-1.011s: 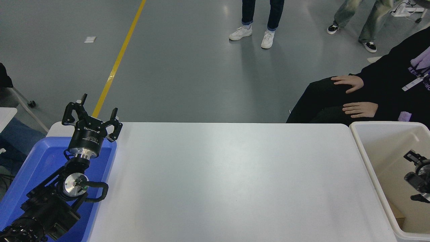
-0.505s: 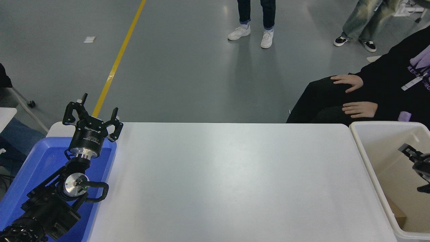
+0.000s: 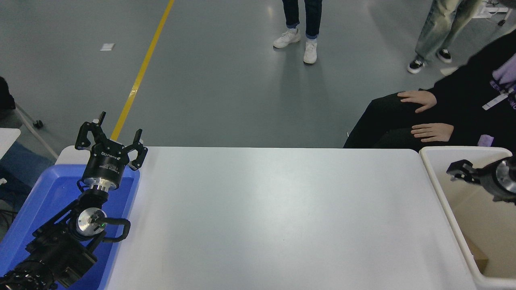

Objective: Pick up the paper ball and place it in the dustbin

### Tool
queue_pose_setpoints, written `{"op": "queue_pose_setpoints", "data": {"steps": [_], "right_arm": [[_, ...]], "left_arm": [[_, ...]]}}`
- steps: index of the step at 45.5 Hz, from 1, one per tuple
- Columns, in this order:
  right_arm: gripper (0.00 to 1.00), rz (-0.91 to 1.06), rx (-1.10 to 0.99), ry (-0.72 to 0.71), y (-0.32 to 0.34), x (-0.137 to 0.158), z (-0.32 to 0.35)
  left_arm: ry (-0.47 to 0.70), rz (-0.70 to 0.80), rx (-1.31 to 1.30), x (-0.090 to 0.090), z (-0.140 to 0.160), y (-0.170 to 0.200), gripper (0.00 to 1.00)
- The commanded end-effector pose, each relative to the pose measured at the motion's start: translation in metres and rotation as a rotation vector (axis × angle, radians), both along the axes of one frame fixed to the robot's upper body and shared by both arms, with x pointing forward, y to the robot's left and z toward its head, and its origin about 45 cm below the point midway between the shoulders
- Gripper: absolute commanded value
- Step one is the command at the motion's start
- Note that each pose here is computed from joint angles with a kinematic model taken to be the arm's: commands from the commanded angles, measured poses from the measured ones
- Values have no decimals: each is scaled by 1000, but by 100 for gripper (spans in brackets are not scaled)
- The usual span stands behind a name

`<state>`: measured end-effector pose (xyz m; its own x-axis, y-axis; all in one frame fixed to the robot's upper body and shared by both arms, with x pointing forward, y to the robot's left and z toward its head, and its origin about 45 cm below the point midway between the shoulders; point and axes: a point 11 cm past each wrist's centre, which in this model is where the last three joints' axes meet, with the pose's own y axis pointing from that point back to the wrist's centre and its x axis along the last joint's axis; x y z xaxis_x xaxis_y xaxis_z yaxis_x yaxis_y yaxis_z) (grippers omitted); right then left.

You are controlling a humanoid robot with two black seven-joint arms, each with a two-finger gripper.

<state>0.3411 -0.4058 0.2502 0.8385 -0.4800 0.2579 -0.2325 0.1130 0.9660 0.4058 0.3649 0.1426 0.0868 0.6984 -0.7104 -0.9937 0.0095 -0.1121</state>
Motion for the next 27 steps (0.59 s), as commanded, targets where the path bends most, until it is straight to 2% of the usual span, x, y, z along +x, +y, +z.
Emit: {"op": "queue_pose_setpoints", "data": {"steps": [1, 6, 9, 27], "right_arm": [[100, 213, 194, 179, 76, 3, 74], [100, 333, 180, 60, 118, 24, 122], [100, 381, 175, 38, 136, 28, 132], [100, 528, 68, 98, 188, 29, 123]], "left_arm": [[0, 0, 0, 0, 0, 0, 98], [0, 0, 0, 0, 0, 0, 98], [0, 0, 0, 0, 0, 0, 98], [0, 0, 0, 0, 0, 0, 98]]}}
